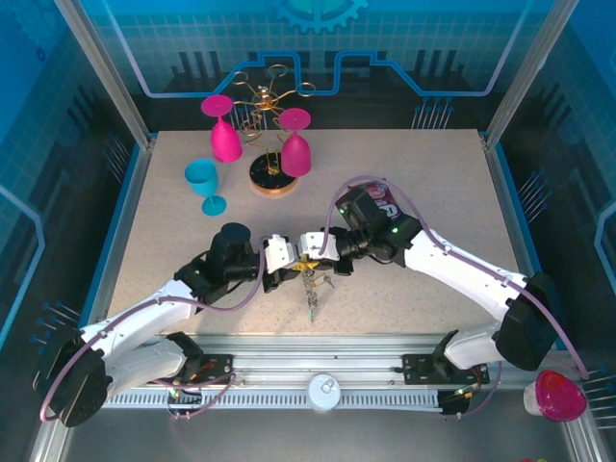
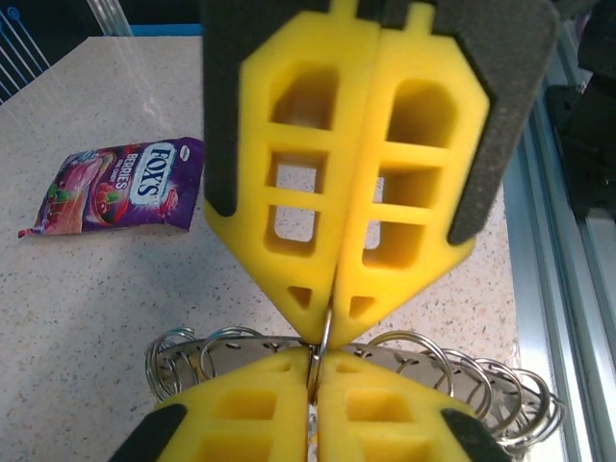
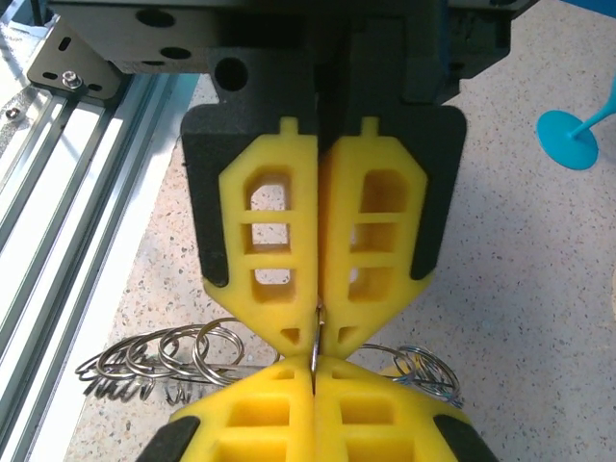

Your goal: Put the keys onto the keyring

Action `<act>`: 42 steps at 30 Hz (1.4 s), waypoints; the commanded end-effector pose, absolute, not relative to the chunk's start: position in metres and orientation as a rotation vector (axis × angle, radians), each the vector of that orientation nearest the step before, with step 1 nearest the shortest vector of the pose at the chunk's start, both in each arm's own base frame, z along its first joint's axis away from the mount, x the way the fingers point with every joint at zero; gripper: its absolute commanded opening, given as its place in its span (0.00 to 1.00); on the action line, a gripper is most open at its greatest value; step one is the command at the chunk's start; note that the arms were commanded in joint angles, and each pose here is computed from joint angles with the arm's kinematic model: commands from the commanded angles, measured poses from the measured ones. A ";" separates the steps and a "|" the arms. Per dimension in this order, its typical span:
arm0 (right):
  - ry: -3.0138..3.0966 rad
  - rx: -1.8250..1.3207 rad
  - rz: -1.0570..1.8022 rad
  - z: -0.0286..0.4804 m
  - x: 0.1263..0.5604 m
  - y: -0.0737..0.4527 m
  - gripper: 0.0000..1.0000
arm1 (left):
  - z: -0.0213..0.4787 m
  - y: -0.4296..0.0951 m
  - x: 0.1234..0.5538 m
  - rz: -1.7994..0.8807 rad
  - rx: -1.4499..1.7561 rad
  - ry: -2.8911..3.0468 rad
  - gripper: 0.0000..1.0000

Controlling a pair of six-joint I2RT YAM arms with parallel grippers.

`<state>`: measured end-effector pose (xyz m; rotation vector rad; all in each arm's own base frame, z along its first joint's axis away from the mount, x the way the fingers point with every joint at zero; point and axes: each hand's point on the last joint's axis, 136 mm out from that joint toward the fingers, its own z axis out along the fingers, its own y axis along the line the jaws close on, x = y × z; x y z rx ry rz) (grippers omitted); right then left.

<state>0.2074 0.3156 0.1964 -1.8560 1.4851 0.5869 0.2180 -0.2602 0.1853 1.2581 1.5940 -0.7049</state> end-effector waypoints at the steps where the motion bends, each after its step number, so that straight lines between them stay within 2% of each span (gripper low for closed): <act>1: 1.440 -1.874 0.645 0.205 0.194 0.325 0.00 | 0.217 -0.267 0.222 -0.708 1.232 1.470 0.03; 3: 1.448 -1.822 0.664 0.209 0.196 0.323 0.00 | 0.218 -0.266 0.221 -0.708 1.228 1.458 0.00; 6: 1.460 -1.714 0.716 0.212 0.201 0.317 0.12 | 0.215 -0.265 0.219 -0.709 1.221 1.452 0.00; 8: 1.451 -1.634 0.764 0.215 0.204 0.313 0.24 | 0.215 -0.264 0.218 -0.712 1.216 1.444 0.00; 10: 1.415 -1.559 0.807 0.221 0.206 0.310 0.28 | 0.215 -0.264 0.216 -0.721 1.209 1.424 0.00; 19: 1.362 -1.464 0.888 0.216 0.203 0.308 0.28 | 0.216 -0.266 0.207 -0.772 1.204 1.381 0.00; 31: 1.348 -1.454 0.875 0.215 0.205 0.308 0.20 | 0.213 -0.269 0.203 -0.804 1.223 1.372 0.00; 36: 1.383 -1.503 0.820 0.202 0.202 0.296 0.30 | 0.213 -0.264 0.213 -0.724 1.196 1.384 0.00; 42: 1.344 -1.449 0.772 0.221 0.203 0.280 0.30 | 0.212 -0.259 0.215 -0.632 1.220 1.347 0.00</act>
